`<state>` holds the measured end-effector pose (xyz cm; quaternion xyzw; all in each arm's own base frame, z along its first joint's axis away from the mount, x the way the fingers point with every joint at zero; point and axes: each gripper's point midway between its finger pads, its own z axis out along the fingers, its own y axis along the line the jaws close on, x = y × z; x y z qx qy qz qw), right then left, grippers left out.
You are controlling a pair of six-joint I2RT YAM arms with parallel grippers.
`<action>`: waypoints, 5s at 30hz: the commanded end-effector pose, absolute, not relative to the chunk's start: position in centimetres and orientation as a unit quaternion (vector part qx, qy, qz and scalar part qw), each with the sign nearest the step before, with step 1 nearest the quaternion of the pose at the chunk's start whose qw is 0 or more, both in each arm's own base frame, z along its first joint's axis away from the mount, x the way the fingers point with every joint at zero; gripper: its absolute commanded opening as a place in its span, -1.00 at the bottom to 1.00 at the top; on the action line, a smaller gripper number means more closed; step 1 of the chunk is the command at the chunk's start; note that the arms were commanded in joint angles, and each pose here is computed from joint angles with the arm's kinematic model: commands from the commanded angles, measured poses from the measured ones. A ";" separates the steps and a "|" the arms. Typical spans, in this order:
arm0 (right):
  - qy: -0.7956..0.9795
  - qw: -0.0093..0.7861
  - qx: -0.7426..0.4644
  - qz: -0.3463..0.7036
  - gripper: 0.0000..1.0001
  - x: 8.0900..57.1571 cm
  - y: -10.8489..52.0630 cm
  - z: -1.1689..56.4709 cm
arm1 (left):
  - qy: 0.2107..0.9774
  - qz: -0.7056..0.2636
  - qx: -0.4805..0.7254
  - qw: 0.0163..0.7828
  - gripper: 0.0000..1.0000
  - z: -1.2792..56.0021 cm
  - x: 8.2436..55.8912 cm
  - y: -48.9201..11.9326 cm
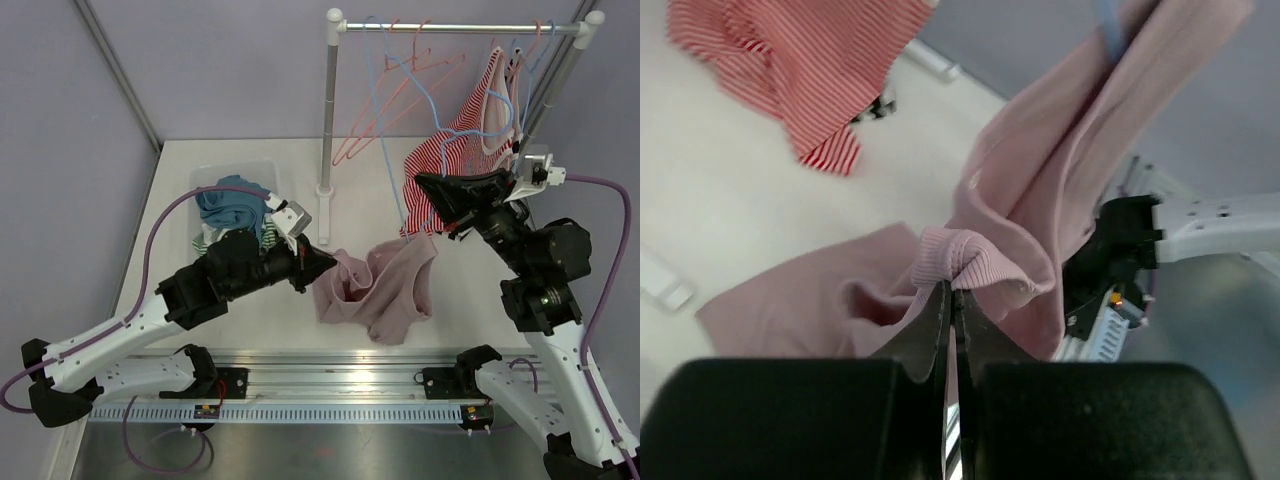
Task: Remove the tank top from the hanger
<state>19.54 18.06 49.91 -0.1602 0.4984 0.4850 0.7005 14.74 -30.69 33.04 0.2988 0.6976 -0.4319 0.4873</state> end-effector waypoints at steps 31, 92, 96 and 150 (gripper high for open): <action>0.763 0.631 0.078 0.114 -1.00 23.9 5.1 45.6 | 0.814 -0.218 0.123 0.525 0.53 30.9 20.0 -21.5; 0.826 0.534 -0.083 0.158 -1.00 47.7 14.7 41.6 | 0.844 -0.248 0.229 0.417 0.98 20.5 17.9 -29.3; 0.821 0.549 -0.076 0.141 -0.60 46.5 13.3 42.9 | 0.843 -0.253 0.245 0.406 0.98 19.2 17.9 -31.2; 0.695 0.686 -0.071 0.202 0.99 19.8 8.2 50.6 | 0.848 -0.082 0.117 0.511 -1.00 26.9 24.1 -25.0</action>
